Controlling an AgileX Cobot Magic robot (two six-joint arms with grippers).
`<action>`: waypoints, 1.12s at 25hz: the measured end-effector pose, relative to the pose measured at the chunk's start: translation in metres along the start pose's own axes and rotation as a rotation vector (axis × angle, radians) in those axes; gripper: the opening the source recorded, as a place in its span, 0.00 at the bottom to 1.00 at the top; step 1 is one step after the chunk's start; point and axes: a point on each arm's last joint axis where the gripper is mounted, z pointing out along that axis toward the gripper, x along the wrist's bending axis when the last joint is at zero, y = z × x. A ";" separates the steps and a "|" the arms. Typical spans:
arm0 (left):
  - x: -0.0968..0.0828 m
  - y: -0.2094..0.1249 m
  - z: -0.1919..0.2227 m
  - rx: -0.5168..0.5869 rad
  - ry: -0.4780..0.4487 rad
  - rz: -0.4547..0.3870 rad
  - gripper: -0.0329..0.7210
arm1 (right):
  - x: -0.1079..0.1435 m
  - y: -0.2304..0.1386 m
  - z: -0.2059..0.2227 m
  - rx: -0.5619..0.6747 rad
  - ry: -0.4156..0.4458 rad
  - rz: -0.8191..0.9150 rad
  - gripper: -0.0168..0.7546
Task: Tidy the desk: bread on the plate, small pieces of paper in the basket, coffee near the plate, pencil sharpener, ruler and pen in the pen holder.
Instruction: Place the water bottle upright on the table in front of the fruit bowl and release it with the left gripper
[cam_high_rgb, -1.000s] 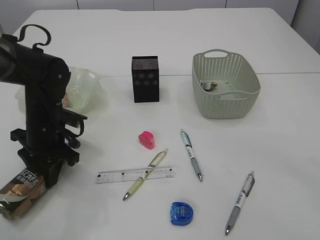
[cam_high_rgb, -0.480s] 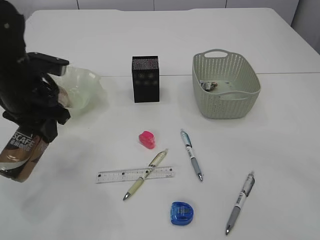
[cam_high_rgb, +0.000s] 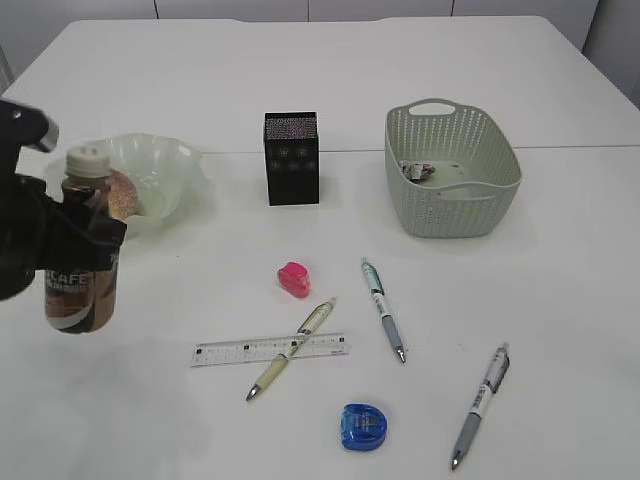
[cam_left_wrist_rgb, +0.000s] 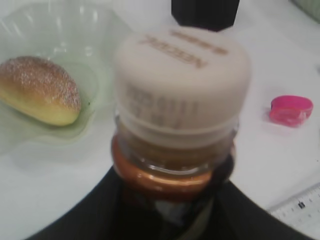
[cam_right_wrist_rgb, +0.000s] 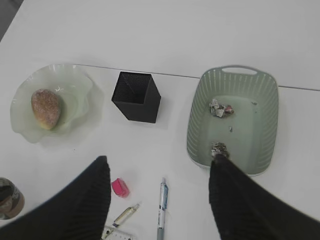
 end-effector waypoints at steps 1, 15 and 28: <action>0.000 -0.006 0.001 -0.048 -0.007 0.004 0.41 | 0.000 0.000 -0.005 -0.010 -0.003 -0.003 0.62; 0.013 -0.032 0.026 -0.420 0.067 -0.068 0.41 | 0.005 -0.009 -0.071 -0.136 -0.055 -0.041 0.62; 0.022 -0.078 0.069 -0.354 0.177 -0.107 0.41 | 0.005 -0.012 -0.074 -0.134 -0.057 -0.042 0.62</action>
